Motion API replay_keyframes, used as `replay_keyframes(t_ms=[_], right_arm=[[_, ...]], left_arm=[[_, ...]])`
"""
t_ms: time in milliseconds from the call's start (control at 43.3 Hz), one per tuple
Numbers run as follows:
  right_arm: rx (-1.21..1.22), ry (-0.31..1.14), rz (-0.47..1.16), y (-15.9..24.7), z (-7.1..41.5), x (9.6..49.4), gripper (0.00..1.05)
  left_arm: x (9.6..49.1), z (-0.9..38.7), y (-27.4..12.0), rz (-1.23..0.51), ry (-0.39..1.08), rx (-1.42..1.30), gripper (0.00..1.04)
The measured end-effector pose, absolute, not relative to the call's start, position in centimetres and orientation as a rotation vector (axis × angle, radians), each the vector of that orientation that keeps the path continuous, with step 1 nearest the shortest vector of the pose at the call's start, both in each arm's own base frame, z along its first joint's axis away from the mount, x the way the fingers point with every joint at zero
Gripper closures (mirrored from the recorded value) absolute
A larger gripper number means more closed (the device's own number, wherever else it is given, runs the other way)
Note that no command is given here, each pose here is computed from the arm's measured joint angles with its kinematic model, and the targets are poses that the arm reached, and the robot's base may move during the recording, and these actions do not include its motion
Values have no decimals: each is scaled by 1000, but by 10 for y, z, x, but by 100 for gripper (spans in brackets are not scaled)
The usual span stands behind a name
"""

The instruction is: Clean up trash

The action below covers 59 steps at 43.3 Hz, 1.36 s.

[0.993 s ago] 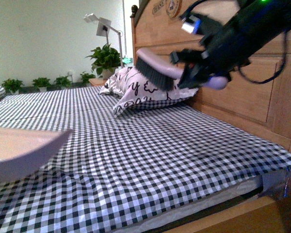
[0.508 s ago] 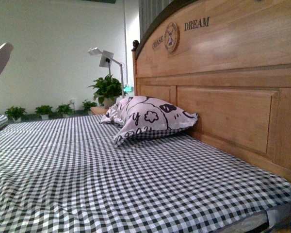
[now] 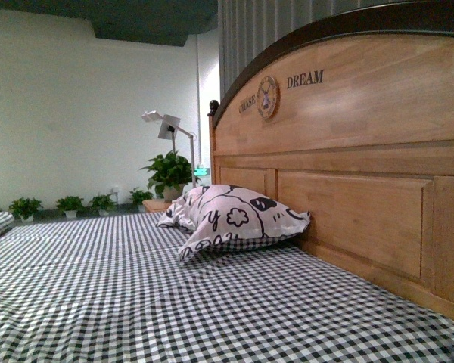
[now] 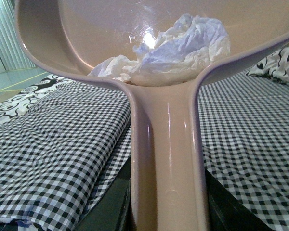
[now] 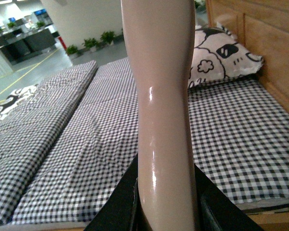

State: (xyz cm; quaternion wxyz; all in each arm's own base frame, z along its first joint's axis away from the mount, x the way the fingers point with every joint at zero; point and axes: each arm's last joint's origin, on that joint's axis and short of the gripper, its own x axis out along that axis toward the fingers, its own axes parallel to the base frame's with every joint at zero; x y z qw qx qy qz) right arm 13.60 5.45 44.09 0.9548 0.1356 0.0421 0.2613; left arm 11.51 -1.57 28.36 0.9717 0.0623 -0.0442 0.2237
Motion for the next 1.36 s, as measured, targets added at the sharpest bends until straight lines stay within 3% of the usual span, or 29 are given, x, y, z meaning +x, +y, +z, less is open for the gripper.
replay_keyframes(t_ms=[208,1362], right_arm=[[235,32,333,52,432,123,85],[221,24,338,52,432,120,85]], left_arm=[[104,275,-24,399,-117,92,79],[104,273,-24,398,-115,93,79]])
